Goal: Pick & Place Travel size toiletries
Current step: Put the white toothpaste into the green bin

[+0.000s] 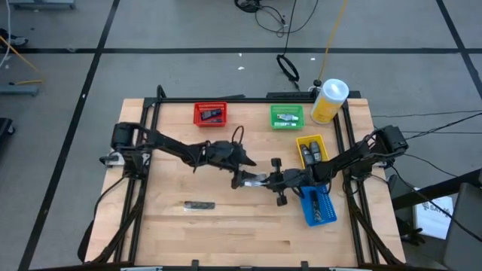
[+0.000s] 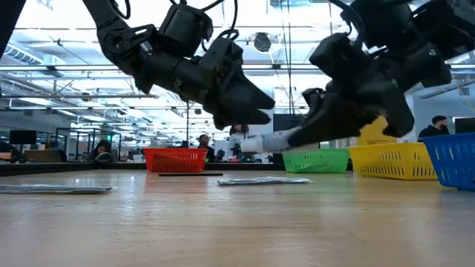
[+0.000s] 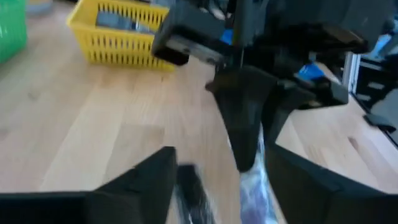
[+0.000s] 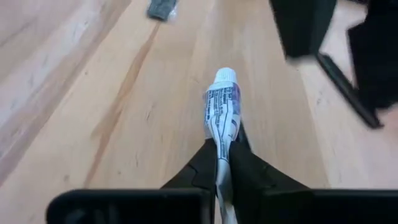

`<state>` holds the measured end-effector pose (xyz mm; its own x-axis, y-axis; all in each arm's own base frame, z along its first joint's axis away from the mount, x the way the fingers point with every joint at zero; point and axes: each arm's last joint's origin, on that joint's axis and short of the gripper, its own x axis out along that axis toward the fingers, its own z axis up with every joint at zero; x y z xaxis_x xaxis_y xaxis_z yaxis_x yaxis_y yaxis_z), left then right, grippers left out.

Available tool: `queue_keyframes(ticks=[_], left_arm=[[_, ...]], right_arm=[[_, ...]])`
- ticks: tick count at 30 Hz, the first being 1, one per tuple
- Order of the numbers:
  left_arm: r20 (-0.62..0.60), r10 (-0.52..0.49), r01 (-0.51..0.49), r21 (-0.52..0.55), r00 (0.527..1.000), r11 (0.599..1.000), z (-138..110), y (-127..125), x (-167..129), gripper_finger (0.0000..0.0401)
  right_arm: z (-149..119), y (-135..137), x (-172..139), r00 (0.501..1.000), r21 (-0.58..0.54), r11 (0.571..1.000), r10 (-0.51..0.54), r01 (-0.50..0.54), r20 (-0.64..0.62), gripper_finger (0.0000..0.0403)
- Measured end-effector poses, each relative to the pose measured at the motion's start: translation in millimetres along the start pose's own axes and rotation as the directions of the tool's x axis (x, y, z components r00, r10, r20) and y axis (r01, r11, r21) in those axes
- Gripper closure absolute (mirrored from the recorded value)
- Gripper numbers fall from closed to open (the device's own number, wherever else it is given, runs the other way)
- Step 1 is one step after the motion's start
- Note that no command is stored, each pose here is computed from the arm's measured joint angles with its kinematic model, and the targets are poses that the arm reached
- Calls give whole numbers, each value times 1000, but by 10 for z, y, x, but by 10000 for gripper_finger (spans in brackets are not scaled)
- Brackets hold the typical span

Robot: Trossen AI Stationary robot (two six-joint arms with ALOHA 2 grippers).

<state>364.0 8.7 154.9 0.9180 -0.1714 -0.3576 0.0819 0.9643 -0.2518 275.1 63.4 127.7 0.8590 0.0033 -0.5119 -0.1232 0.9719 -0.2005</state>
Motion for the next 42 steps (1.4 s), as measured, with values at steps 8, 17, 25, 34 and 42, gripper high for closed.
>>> queue_keyframes(ticks=[8, 17, 25, 34, 42], left_arm=[[-138, 331, -333, 4, 934, 943, 87, 48, -298, 81], [-165, 429, -435, 1, 888, 900, -273, -124, -347, 75], [3, 446, -440, -156, 895, 884, -499, -301, -439, 75], [53, 493, -481, -151, 868, 864, -491, -346, -449, 75], [56, 492, -481, -145, 869, 865, -488, -346, -449, 75]], right_arm=[[36, 76, -64, 1000, 127, 992, -20, 19, 1, 387], [218, -210, -547, 980, 236, 952, -187, 196, -61, 386], [445, -889, -1009, 920, 265, 881, -363, 391, -150, 386], [245, -1987, -1223, 866, 335, 834, -292, 438, -406, 385], [-240, -2617, -1074, 838, 393, 824, -167, 408, -520, 385]])
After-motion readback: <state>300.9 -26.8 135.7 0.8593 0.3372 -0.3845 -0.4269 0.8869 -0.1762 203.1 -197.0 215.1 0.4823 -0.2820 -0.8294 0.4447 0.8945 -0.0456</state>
